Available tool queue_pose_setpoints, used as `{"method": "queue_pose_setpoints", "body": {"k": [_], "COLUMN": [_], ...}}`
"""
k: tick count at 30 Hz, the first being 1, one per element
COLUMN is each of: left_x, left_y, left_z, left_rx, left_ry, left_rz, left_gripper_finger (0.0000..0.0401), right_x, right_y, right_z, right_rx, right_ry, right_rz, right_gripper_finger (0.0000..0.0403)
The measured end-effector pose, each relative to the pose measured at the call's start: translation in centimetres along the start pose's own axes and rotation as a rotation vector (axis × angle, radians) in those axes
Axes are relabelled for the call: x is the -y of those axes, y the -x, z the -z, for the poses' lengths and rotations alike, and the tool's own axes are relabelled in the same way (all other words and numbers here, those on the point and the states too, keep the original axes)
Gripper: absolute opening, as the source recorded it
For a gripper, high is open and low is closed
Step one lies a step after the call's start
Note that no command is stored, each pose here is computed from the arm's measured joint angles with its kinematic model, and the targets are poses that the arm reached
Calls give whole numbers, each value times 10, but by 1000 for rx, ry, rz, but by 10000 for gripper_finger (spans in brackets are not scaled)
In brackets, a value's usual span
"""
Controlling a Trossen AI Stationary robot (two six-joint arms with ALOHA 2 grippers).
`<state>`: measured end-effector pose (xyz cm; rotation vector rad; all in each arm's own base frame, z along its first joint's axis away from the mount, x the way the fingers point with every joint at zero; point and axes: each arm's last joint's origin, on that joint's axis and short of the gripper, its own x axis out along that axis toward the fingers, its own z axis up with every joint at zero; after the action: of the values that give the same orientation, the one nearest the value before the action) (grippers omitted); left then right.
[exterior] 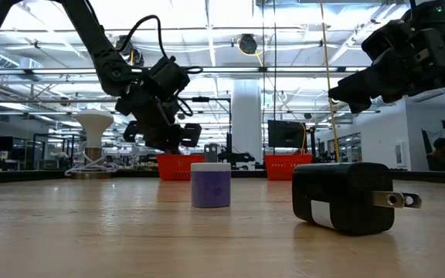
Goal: Pick & Place Office items
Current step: Put the white digital timer into the left red basket, then put the black charger adapter into the right red basket
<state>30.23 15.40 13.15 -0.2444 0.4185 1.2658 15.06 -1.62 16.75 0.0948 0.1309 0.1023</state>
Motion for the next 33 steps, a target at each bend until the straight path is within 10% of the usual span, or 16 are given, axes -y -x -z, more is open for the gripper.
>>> {"method": "queue_pose_setpoints", "body": {"k": [33], "left_x": [7], "left_y": [33], "left_z": [-33], "left_rx": [62], "left_ry": [35], "left_rz": [209], "left_gripper_finger": [171], "right_x": [0], "right_y": [0], "right_z": [0], "right_rx": [-1], "right_ry": [0], "right_rz": [2], "right_gripper_finger": [155]}}
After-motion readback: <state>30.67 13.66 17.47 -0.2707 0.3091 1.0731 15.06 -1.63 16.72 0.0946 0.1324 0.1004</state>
